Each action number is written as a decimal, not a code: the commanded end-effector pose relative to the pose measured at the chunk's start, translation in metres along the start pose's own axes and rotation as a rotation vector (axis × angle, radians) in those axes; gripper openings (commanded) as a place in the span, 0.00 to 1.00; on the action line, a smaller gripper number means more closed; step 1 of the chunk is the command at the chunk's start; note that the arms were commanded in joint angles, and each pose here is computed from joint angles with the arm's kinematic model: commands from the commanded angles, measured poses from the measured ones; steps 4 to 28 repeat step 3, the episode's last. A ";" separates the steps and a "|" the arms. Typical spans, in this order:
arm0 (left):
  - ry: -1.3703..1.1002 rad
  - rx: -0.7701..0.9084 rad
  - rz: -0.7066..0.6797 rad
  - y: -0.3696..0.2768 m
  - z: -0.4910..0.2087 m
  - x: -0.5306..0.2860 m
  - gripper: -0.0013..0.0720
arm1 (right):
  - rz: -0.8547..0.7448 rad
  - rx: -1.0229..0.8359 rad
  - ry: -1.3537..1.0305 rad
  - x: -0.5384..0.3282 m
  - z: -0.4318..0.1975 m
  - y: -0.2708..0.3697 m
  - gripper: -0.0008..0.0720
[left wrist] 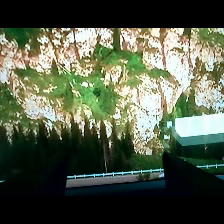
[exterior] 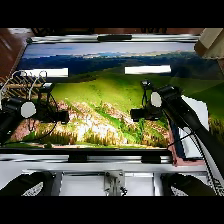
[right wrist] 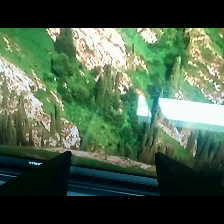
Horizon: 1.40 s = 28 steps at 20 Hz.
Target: Fold the shirts.
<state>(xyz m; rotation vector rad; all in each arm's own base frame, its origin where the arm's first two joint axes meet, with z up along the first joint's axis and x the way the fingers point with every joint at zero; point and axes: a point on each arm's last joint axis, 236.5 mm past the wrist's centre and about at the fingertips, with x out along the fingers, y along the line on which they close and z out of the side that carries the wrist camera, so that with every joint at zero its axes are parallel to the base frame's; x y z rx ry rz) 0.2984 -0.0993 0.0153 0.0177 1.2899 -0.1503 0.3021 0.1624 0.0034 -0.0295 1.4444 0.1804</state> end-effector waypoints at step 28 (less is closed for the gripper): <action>-0.007 -0.002 -0.002 0.000 0.001 0.000 0.98 | 0.001 0.000 0.001 0.000 0.000 0.001 0.87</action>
